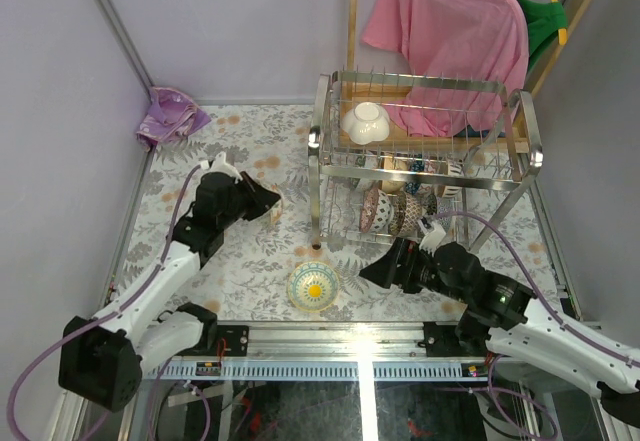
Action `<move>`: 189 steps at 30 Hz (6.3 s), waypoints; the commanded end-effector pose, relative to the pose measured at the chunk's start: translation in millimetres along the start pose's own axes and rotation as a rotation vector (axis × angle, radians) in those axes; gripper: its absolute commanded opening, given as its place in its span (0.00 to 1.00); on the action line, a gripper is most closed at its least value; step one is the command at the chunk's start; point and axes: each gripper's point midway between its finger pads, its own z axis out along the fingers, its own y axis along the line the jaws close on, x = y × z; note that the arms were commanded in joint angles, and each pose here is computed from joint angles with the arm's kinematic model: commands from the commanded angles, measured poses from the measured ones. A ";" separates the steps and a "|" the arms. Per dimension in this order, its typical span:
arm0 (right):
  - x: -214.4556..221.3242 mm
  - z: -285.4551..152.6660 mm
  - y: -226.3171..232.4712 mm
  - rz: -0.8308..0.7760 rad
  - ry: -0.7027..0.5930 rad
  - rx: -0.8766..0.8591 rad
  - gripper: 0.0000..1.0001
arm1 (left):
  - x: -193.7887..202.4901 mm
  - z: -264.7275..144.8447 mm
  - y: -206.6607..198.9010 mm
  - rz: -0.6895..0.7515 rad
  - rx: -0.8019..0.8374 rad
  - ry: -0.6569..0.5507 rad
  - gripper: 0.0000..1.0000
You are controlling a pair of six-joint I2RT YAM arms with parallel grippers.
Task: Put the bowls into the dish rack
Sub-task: Place the bowl in the dish rack, then pick up the bowl from the center of the board.
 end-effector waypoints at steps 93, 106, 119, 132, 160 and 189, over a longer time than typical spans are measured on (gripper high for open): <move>-5.5 -17.9 -0.6 -0.014 -0.052 -0.031 0.99 | 88.4 109.5 -65.0 0.000 0.328 0.508 0.35; -2.3 -17.3 -3.4 -0.003 -0.045 -0.035 0.99 | 81.5 95.2 -81.6 0.038 0.397 0.503 0.58; -0.6 -19.8 -5.3 0.009 -0.047 -0.042 0.99 | 58.6 76.2 -84.9 0.061 0.381 0.399 0.64; -4.8 -25.1 -1.9 -0.003 -0.061 -0.046 0.99 | 47.7 26.1 -17.4 0.078 0.087 0.281 0.64; -17.0 -53.2 -14.9 -0.007 -0.144 -0.004 1.00 | 198.2 -68.2 -55.9 0.390 -0.056 0.486 0.64; -16.3 -61.8 -15.7 -0.001 -0.153 -0.023 1.00 | 263.0 -34.0 4.6 0.752 -0.466 0.465 0.21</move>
